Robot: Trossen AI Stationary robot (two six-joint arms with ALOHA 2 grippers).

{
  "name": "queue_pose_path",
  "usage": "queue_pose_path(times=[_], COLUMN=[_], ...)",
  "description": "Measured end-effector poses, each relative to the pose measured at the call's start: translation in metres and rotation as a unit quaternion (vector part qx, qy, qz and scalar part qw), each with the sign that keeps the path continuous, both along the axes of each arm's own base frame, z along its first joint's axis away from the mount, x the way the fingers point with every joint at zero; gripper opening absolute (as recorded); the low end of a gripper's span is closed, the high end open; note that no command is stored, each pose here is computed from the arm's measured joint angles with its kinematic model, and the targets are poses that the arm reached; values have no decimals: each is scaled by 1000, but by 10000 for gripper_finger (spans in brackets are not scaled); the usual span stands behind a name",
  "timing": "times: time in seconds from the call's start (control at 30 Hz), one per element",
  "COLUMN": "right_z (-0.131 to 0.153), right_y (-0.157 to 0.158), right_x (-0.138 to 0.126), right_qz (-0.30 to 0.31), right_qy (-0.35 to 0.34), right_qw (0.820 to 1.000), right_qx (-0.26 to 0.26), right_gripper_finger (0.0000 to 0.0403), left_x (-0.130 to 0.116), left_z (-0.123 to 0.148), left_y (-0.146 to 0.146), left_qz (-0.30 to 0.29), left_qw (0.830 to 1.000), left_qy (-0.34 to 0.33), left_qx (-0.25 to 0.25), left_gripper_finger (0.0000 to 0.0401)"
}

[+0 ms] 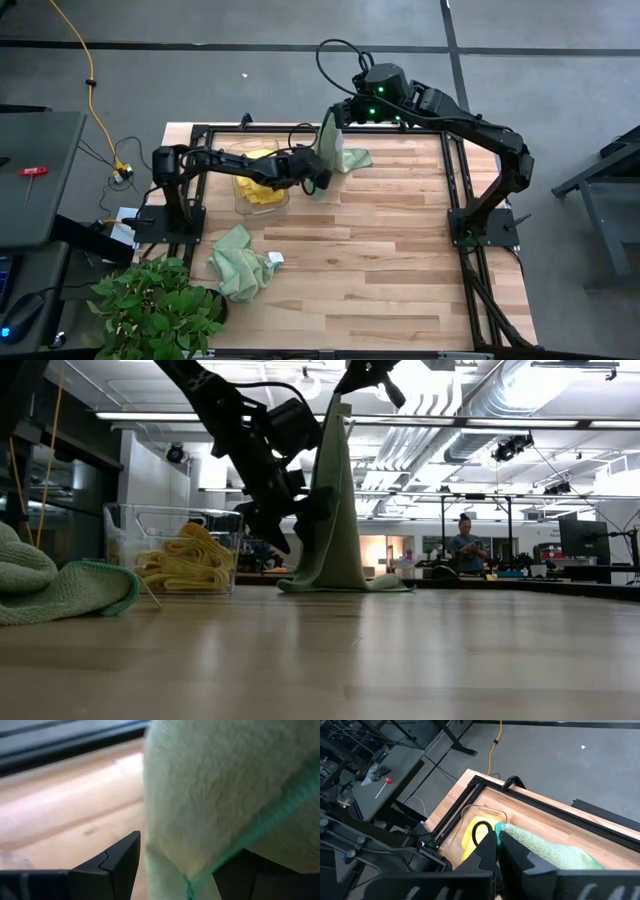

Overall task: Fold microfiber towels
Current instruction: Fold the right green towel

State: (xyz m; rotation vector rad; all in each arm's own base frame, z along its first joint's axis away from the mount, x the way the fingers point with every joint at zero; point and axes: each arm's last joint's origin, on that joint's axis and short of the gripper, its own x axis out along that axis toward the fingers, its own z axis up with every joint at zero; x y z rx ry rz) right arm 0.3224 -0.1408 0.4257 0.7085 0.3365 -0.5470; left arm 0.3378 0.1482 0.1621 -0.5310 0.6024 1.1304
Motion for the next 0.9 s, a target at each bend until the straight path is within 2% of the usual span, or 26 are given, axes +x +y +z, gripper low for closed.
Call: queue_pose_path(times=[0.33, 0.5, 0.7, 0.9], right_z=[0, 0, 0, 0], right_y=[0, 0, 0, 0], right_x=[0, 0, 0, 0], right_qz=[2, 3, 4, 3], right_qy=[0, 0, -1, -1], right_qw=[1000, 1000, 1000, 1000], right_qx=[1, 1, 1, 1], right_gripper_finger=[0, 0, 0, 0], left_x=[-14, -15, -18, -16], left_z=[-5, -3, -16, -17], left_y=[15, 18, 27, 25], left_qz=[3, -56, -74, -59], left_qw=[998, 995, 989, 992], left_qy=[53, 35, 34, 35], left_qx=[-20, -69, -126, -109], left_gripper_finger=[211, 211, 211, 209])
